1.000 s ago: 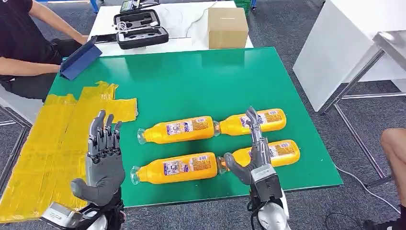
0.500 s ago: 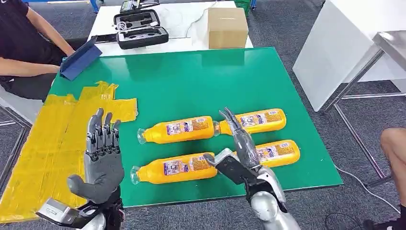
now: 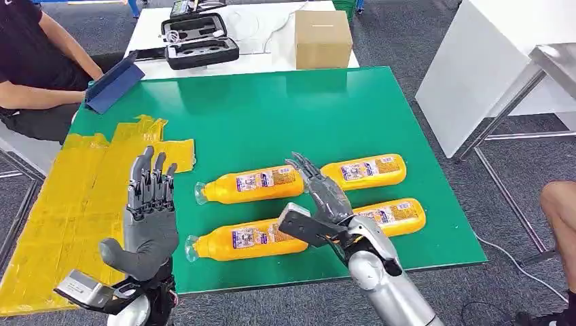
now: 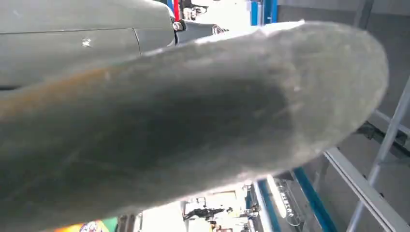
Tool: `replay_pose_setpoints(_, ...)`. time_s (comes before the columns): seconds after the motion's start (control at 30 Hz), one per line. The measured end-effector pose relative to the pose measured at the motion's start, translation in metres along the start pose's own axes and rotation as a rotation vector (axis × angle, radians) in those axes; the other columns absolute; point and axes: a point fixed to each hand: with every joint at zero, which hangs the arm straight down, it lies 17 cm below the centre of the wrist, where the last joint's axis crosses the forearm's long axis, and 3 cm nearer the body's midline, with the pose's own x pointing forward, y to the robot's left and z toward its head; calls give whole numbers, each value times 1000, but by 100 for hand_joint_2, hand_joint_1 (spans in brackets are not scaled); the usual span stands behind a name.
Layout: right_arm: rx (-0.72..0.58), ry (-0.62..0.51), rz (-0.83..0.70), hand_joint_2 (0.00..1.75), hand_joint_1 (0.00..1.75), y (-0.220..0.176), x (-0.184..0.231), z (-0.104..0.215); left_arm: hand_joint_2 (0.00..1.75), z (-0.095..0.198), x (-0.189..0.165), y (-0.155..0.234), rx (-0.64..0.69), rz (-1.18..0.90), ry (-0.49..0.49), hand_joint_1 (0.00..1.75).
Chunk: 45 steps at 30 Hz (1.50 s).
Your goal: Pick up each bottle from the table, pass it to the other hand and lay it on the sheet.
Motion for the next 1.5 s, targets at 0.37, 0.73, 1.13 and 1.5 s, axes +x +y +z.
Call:
replay_pose_setpoints(0.37,185,-12,-4,175,0,45,-1,-1,0,-5,-8,-3,-15,-5,12,0)
replay_pose_setpoints(0.73,304,0,31,175,0,77,-5,7,0,-6,-11,-5,-24,2,18,0)
replay_pose_setpoints(1.13,365,26,77,175,0,91,-16,11,0,-7,-13,-6,-26,4,22,0)
replay_pose_setpoints(1.5,544,109,193,175,0,114,-51,13,0,-17,-18,-10,-44,21,29,0)
